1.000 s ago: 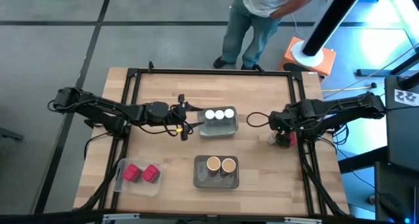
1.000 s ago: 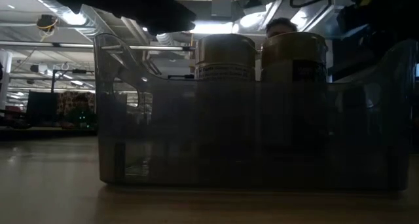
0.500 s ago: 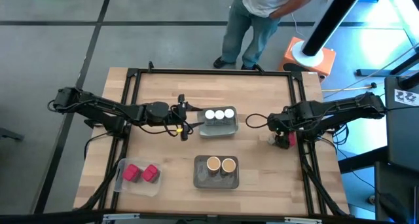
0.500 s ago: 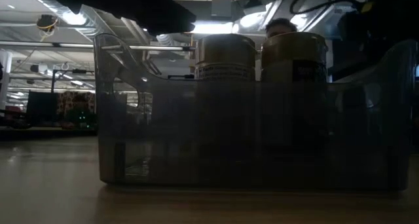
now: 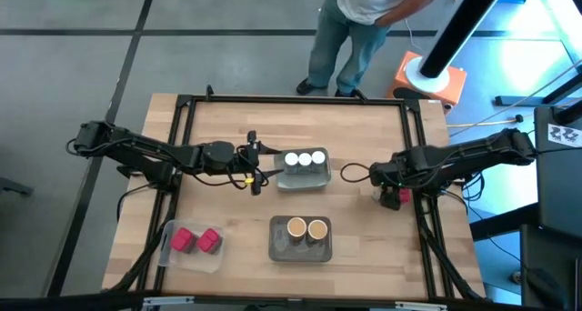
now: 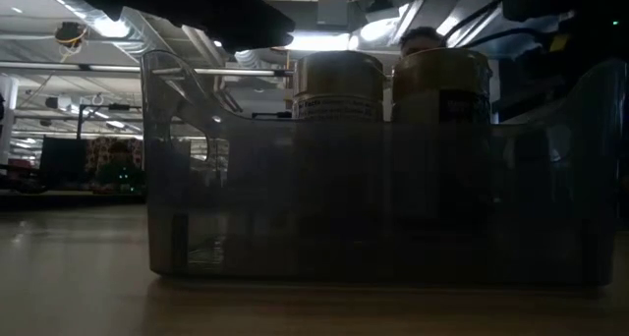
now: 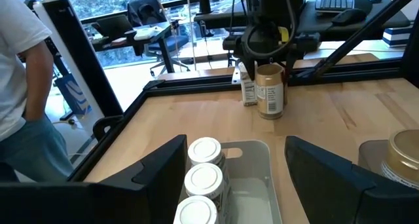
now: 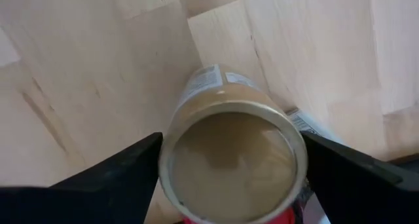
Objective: Sort spices by type
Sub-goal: Put the golden seasoning bottle into the black bin aligned with the other golden seasoning bottle
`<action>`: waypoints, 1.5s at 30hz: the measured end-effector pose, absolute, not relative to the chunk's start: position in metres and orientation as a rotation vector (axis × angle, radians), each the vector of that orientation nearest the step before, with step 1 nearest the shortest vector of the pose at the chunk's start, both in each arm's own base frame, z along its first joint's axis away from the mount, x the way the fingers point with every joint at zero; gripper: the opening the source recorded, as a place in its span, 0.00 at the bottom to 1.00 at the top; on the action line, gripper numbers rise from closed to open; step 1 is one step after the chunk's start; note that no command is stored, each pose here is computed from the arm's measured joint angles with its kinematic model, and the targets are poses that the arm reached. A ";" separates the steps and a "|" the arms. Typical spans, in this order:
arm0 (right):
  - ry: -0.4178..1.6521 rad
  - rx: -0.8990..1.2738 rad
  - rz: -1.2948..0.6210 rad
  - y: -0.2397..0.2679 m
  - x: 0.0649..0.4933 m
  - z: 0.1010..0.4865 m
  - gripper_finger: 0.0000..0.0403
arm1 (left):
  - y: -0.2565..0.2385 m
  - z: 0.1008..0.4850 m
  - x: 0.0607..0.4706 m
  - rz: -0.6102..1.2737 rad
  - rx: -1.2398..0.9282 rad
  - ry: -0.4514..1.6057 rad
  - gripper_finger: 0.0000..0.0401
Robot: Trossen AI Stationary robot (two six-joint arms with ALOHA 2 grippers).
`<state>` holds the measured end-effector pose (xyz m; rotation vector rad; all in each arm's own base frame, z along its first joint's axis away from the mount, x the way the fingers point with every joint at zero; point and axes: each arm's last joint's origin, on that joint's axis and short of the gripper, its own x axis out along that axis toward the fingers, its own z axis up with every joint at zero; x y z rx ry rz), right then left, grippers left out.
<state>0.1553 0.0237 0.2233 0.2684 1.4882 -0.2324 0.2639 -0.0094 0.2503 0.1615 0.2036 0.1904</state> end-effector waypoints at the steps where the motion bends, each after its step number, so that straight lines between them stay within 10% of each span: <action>1: 1.487 0.269 -0.233 0.024 0.155 0.222 0.85 | -0.009 0.250 0.264 0.190 0.162 0.204 0.60; 7: 1.487 0.265 -0.237 0.023 0.155 0.218 0.69 | -0.009 0.250 0.264 0.190 0.162 0.204 0.60; 45: 0.929 0.079 0.138 0.130 0.275 0.348 0.69 | -0.032 0.239 0.259 0.109 0.120 0.314 0.60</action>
